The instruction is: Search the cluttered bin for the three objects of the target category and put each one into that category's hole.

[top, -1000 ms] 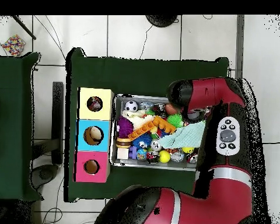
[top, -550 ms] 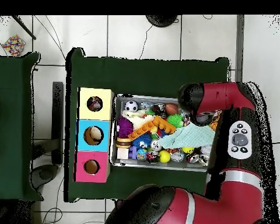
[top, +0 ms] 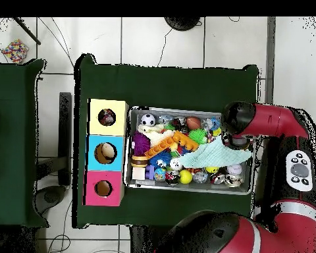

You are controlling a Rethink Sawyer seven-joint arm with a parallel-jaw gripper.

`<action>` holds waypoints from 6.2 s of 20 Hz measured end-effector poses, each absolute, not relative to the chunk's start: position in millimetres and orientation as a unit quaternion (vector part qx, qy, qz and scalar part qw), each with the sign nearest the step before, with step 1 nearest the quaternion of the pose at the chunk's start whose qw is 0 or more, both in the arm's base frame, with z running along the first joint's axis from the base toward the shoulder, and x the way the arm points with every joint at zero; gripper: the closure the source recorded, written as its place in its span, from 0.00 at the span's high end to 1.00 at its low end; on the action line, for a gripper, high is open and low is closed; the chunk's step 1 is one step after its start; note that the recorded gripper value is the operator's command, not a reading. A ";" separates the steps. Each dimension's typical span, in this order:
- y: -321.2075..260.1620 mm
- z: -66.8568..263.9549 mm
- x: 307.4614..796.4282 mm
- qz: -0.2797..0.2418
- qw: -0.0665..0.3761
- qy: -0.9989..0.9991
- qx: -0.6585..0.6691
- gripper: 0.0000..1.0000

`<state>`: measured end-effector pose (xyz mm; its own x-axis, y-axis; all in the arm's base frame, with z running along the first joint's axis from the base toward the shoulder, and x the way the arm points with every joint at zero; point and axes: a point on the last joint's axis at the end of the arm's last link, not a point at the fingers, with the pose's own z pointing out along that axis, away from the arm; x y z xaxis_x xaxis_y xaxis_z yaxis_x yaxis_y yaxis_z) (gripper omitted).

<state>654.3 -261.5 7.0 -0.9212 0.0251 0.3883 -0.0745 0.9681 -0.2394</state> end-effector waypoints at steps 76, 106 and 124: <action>-152.5 78.1 675.6 -0.057 0.180 -0.979 -0.082 1.00; -185.1 61.8 691.3 0.012 0.126 -0.991 -0.047 1.00; -208.4 34.9 688.4 0.051 0.107 -0.993 -0.004 1.00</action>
<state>688.4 -208.4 34.9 -0.9772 0.0198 0.2112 -0.0021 0.9947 -0.1030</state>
